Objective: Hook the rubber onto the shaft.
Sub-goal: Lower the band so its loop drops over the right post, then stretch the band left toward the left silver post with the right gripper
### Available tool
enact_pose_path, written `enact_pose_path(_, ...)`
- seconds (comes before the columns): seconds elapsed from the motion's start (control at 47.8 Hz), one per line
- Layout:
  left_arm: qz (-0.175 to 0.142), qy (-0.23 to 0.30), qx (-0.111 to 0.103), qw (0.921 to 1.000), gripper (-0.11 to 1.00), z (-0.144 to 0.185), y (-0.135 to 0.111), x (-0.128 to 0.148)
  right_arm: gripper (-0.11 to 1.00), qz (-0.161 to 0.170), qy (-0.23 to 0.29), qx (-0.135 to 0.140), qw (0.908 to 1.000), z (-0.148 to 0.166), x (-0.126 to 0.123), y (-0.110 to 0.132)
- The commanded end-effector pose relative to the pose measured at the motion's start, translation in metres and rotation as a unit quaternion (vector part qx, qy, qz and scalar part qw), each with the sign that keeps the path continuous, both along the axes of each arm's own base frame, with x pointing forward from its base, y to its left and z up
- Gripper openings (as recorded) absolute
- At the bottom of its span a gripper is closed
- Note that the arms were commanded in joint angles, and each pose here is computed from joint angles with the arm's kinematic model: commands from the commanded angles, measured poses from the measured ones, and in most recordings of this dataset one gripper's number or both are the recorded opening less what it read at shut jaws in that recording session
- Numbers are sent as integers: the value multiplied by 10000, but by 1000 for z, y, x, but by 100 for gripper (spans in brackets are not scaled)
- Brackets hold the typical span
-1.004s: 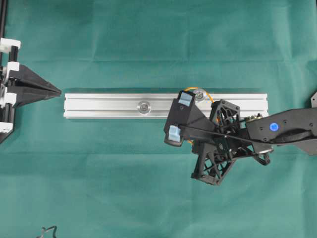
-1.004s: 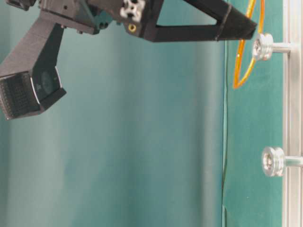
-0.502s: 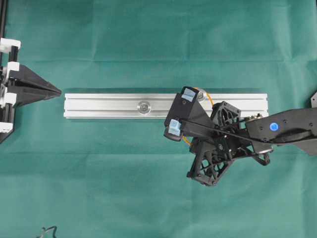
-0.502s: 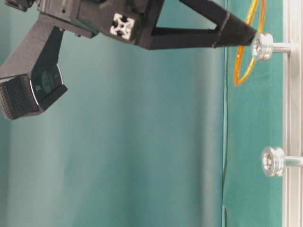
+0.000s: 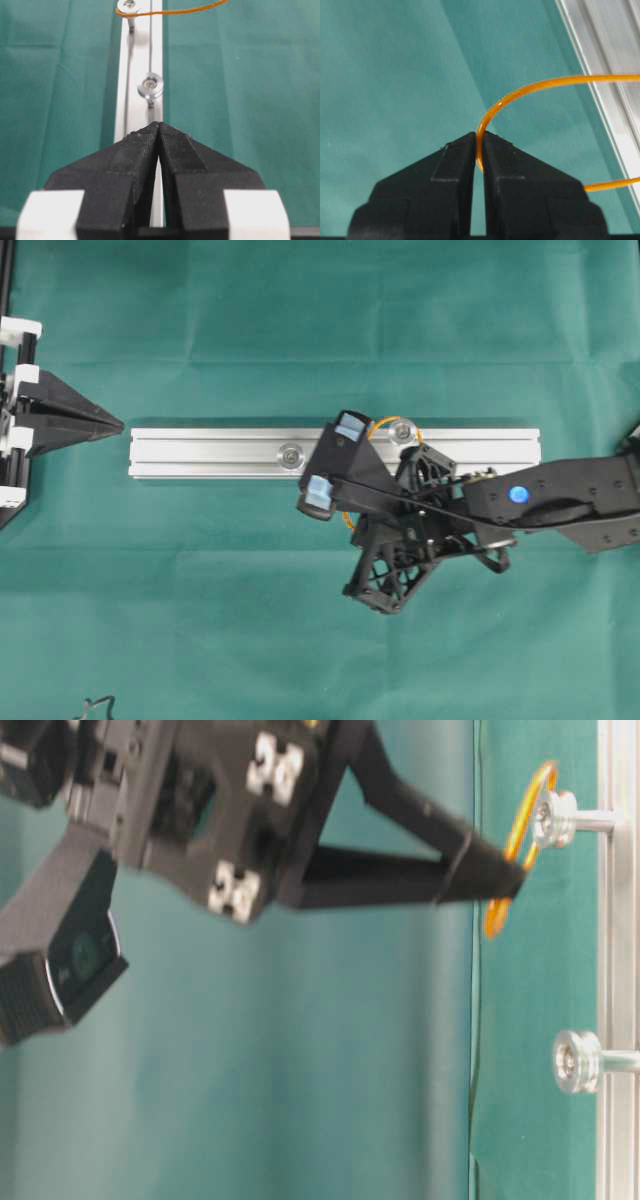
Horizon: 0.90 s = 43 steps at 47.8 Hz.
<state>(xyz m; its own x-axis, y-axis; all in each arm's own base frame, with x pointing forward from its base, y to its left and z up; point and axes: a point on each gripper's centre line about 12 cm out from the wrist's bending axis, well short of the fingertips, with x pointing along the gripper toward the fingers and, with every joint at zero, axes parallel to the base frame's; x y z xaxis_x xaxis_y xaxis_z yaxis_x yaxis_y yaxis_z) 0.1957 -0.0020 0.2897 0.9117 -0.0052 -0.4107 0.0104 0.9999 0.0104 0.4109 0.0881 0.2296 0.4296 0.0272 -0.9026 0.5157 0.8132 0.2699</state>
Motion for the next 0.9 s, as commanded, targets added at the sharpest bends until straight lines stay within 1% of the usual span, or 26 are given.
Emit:
enact_pose_path(0.0,-8,-146,5,9999,0,12,0,3,7,-40,-255,56,9997,16,9,-1)
enact_pose_path(0.188,-16,-138,5,9999,0,12,-1,3,7,-143,-289,45,9995,15,20,-9)
enact_pose_path(0.46,-8,-138,5,9999,0,12,0,3,7,-231,-292,28,9993,13,29,-16)
enact_pose_path(0.878,-16,-146,5,9999,0,12,-1,3,7,-322,-514,45,9981,12,44,-24)
